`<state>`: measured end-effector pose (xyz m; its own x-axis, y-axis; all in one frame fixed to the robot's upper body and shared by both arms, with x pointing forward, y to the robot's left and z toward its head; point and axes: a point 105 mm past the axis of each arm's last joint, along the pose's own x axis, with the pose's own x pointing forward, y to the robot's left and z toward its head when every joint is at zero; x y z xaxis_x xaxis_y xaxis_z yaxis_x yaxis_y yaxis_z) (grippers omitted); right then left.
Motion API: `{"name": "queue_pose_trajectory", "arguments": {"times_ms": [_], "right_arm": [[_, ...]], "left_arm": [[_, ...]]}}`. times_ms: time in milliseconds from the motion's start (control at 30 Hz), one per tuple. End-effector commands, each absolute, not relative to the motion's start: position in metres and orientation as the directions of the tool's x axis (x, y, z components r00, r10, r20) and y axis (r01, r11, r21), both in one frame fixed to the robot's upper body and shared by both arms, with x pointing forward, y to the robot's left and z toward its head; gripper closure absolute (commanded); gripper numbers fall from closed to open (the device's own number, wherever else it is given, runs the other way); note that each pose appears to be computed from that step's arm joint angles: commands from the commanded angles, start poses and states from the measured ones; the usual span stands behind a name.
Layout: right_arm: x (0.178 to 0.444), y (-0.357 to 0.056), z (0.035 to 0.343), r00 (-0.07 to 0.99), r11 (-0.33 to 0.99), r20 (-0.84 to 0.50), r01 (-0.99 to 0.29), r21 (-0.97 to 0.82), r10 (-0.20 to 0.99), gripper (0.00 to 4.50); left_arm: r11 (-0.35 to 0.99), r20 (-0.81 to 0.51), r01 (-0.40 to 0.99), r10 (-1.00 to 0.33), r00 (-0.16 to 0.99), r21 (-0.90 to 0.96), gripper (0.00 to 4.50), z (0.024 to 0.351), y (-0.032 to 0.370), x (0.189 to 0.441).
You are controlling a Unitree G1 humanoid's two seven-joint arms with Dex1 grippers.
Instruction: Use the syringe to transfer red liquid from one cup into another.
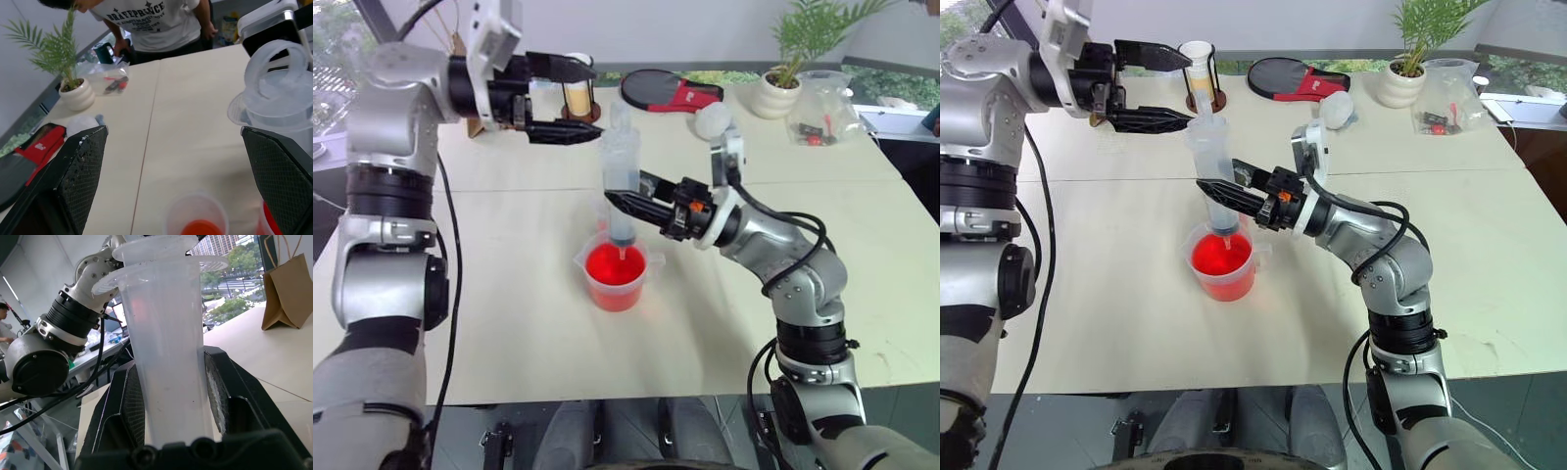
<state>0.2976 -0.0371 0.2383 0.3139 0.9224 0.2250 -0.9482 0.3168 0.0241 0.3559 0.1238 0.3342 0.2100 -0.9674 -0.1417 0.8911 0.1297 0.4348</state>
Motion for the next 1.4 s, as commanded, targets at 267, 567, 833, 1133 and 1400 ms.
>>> {"name": "queue_pose_trajectory", "arguments": {"times_ms": [267, 567, 833, 1133, 1400], "right_arm": [[0.293, -0.035, 0.240, 0.302, 0.309, 0.249, -0.951, 0.010, 0.920, 3.11], [0.292, -0.031, 0.236, 0.294, 0.299, 0.240, -0.954, 0.017, 0.925, 3.11], [0.291, -0.031, 0.232, 0.299, 0.304, 0.233, -0.953, 0.017, 0.925, 3.11], [0.291, -0.030, 0.217, 0.321, 0.326, 0.208, -0.945, 0.015, 0.924, 3.11], [0.290, -0.028, 0.201, 0.320, 0.324, 0.168, -0.946, 0.008, 0.932, 3.11]], "left_arm": [[0.106, -0.080, 0.881, -0.984, 0.161, 0.461, 0.00, 0.362, 0.126, 0.336], [0.056, -0.084, 0.888, -0.991, 0.106, 0.457, 0.00, 0.352, 0.106, 0.336], [0.021, -0.098, 0.885, -0.992, 0.075, 0.465, 2.40, 0.341, 0.094, 0.338], [-0.007, -0.092, 0.906, -0.995, 0.036, 0.422, 4.46, 0.332, 0.090, 0.329], [0.023, -0.051, 0.901, -0.997, 0.050, 0.432, 4.46, 0.341, 0.090, 0.330]]}}
